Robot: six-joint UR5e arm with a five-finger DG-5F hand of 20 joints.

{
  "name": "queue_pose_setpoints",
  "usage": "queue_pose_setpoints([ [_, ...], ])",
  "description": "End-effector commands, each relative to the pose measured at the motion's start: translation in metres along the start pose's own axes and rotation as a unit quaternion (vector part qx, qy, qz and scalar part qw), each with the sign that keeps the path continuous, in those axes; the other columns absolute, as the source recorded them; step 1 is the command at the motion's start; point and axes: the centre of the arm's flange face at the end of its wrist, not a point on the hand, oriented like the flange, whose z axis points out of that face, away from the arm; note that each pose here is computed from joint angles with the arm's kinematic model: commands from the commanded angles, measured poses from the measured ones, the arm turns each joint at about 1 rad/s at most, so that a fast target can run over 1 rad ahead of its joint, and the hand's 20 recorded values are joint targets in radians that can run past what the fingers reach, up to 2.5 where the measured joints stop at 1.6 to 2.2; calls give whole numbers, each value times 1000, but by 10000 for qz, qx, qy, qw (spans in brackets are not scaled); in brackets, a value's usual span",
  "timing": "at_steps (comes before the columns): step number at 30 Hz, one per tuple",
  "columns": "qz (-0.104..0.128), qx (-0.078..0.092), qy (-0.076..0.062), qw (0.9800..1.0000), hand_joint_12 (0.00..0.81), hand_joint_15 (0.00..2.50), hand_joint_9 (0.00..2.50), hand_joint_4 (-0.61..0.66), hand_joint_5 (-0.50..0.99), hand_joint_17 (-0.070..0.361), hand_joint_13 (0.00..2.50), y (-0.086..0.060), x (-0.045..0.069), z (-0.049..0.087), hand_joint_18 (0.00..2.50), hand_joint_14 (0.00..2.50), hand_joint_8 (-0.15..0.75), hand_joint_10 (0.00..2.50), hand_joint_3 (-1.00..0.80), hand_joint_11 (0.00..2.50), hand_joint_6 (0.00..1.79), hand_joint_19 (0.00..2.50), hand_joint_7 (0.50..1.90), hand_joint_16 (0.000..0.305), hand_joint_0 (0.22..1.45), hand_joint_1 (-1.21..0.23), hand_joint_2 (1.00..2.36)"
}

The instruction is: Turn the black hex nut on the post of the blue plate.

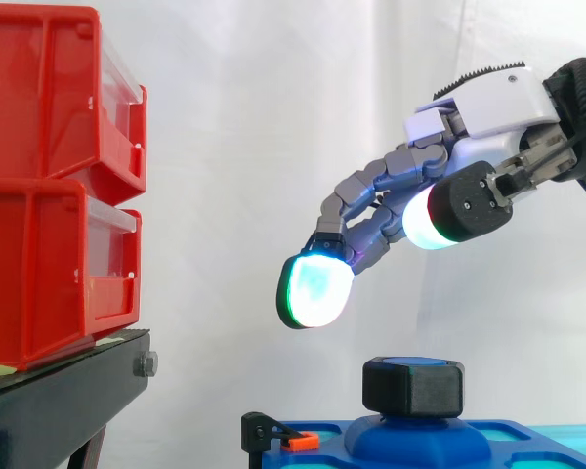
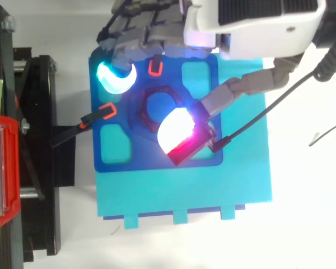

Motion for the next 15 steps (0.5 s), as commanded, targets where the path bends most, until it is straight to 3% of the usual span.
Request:
queue_pose_setpoints([
  [1, -31, 140, -68, 9999, 362, 23, 486, 168, -189, 133, 312, 14, 4, 5, 95, 2, 249, 0, -500, 0, 502, 38, 753, 59, 462, -426, 1000],
  [6, -61, 206, -75, 9997, 363, 25, 489, 169, -189, 133, 314, 30, 9, 9, 96, 0, 249, 0, -500, 0, 502, 32, 753, 59, 462, -425, 1000],
  [9, -84, 258, -5, 9996, 362, 20, 485, 172, -189, 132, 312, 37, 22, 11, 96, 0, 250, 0, -500, 0, 502, 32, 754, 59, 462, -425, 1000],
  [15, -106, 296, 5, 9995, 362, 17, 484, 168, -189, 133, 313, 46, 30, 13, 95, 0, 248, 0, -500, 0, 502, 40, 754, 59, 461, -424, 1000],
])
